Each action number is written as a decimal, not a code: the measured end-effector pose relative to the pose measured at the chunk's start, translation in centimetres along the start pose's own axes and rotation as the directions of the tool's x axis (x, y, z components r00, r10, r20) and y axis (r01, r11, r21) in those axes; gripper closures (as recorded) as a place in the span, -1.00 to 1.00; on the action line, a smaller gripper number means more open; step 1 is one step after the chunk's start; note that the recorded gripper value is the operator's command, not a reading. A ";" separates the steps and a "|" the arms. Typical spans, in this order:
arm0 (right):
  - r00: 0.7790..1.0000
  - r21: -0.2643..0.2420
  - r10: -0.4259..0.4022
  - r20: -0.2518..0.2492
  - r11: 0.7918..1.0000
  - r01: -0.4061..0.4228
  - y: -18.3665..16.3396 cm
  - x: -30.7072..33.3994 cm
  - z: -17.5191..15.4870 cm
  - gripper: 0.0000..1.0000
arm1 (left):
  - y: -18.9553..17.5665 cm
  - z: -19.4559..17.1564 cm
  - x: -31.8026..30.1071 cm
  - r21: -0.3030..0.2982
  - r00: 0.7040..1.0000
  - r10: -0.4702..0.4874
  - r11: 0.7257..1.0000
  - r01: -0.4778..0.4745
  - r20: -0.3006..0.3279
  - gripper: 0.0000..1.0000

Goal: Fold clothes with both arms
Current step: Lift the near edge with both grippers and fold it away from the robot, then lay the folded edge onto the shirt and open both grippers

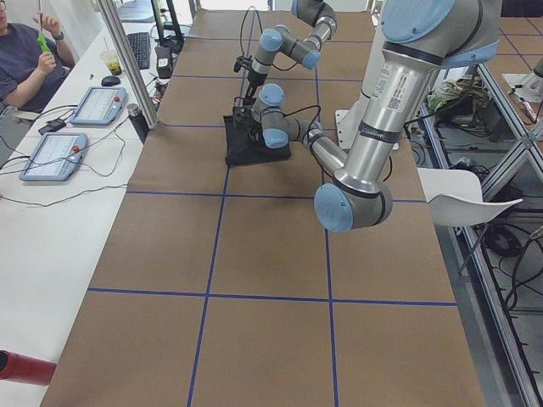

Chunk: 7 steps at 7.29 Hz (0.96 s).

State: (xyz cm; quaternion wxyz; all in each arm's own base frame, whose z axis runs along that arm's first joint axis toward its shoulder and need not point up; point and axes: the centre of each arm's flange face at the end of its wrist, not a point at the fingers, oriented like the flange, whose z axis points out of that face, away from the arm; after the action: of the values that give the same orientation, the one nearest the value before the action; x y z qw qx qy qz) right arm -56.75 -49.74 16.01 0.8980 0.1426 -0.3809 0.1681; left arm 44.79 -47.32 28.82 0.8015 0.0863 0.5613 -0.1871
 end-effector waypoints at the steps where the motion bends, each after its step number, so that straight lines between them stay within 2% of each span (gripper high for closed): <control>1: 1.000 0.009 -0.004 -0.011 1.000 0.004 -1.1 0.0 2.1 1.00 | -0.6 0.7 -0.3 0.008 1.000 0.013 1.000 -0.013 0.014 1.00; 4: 0.999 0.016 -0.022 -0.048 1.000 0.023 -2.8 0.8 5.2 1.00 | -2.2 2.6 -1.5 0.022 0.998 0.032 0.999 -0.033 0.057 1.00; 7: 0.998 0.018 -0.039 -0.053 0.999 0.040 -4.2 1.2 5.5 1.00 | -4.7 3.2 -2.2 0.047 0.994 0.069 0.996 -0.073 0.085 1.00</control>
State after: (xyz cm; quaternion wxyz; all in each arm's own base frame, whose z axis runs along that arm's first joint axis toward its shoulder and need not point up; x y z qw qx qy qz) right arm -57.75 -55.36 19.99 0.9094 0.1544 -0.3525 0.1576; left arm 44.99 -52.27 32.36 0.8279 0.1183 0.5193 -0.1757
